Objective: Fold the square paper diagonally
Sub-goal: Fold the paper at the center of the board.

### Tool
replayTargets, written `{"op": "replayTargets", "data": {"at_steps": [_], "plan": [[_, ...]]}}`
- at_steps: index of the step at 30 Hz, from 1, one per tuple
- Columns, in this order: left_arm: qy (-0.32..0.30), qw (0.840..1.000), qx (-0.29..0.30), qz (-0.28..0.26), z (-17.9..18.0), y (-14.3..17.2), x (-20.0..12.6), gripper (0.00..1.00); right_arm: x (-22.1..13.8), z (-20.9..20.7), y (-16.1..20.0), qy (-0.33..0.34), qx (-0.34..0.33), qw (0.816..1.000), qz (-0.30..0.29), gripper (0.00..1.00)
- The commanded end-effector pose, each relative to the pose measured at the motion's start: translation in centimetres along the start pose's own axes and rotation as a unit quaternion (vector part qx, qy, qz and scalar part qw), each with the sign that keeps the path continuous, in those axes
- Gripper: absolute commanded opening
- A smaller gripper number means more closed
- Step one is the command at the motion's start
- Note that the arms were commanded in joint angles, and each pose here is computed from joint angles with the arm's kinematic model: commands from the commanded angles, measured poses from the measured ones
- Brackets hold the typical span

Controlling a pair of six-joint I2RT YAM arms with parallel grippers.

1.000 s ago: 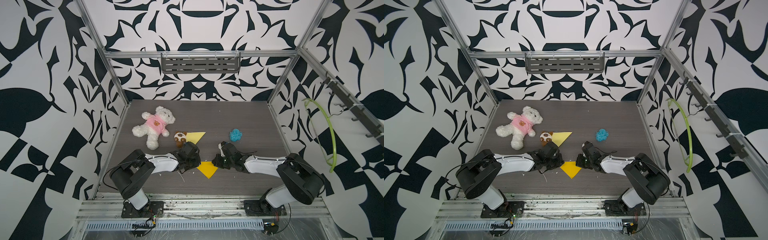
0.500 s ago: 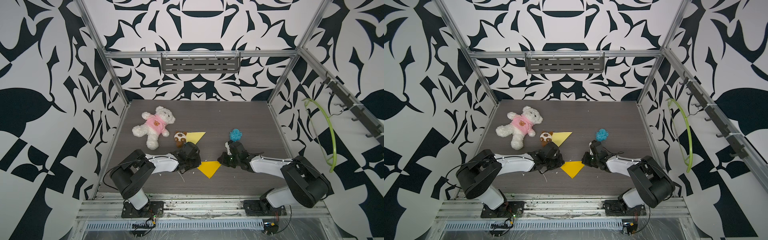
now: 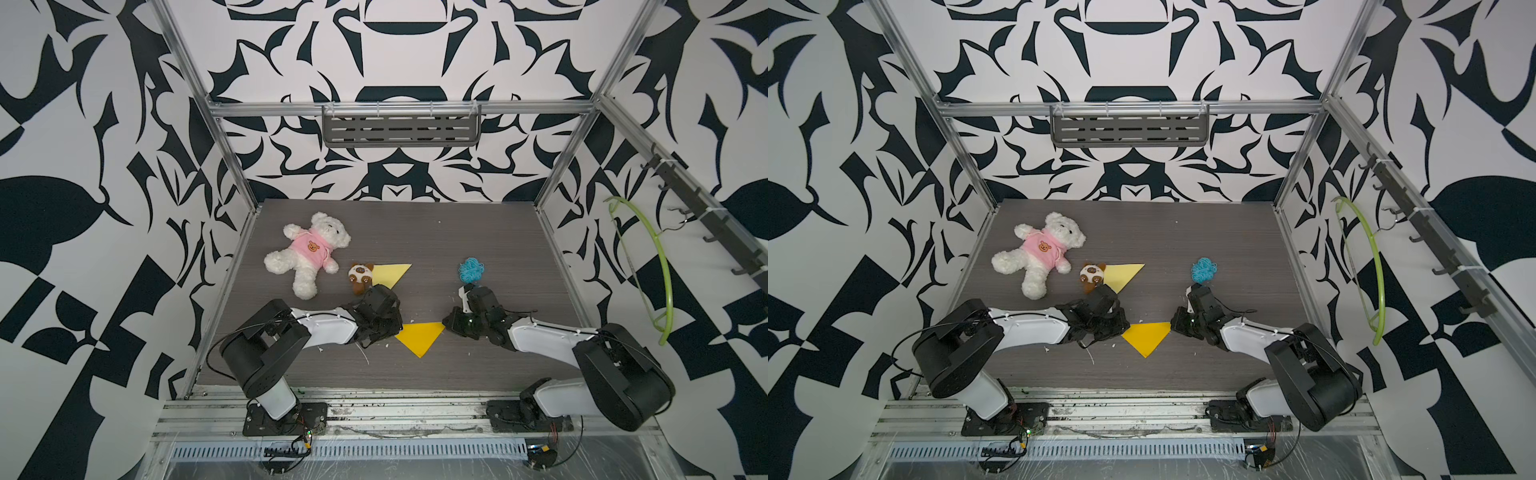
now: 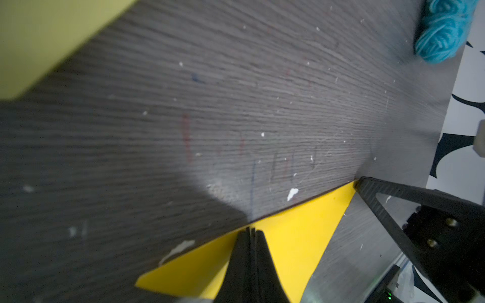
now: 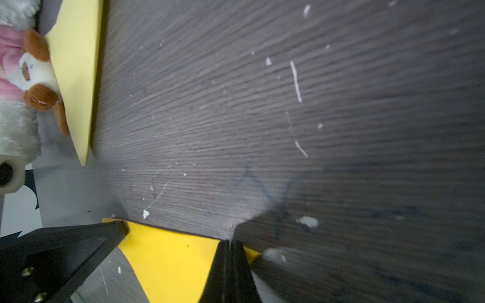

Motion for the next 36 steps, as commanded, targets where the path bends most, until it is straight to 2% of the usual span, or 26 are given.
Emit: {"op": "replayTargets", "data": {"at_steps": [1, 16, 22, 27, 30, 36], "plan": [[-0.088, 0.995, -0.010, 0.044, 5.2, 2.9, 0.4, 0.00, -0.3, -4.7, 2.0, 0.086, 0.014, 0.996, 0.028, 0.05], [-0.076, 0.996, 0.000, 0.037, 4.4, 2.6, -0.3, 0.00, -0.7, -5.3, 1.7, 0.087, 0.019, 0.996, 0.030, 0.05], [-0.040, 0.999, 0.017, 0.023, 1.2, 1.1, -1.7, 0.00, -1.9, -3.8, 0.8, 0.073, 0.003, 0.997, 0.022, 0.06], [-0.014, 0.999, 0.043, 0.000, -1.9, -0.6, -3.5, 0.00, -4.7, -1.4, -0.7, 0.055, -0.030, 0.998, -0.009, 0.11], [0.011, 0.998, 0.053, -0.014, -3.9, -1.5, -4.6, 0.05, -6.3, 0.0, -1.4, 0.038, -0.044, 0.998, -0.028, 0.13], [0.040, 0.996, 0.069, -0.040, -6.7, -2.9, -6.9, 0.09, -8.0, 2.9, -1.6, -0.017, -0.065, 0.997, -0.037, 0.16]]}}
Point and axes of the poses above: each gripper's point midway between its finger pads, its own x axis out along the fingers, its own z axis along the line the jaws close on, y = z × x, the point moved 1 cm from there along -x, back along the fingers, and after that the axes turned 1 degree about x, right-handed, at the moved point
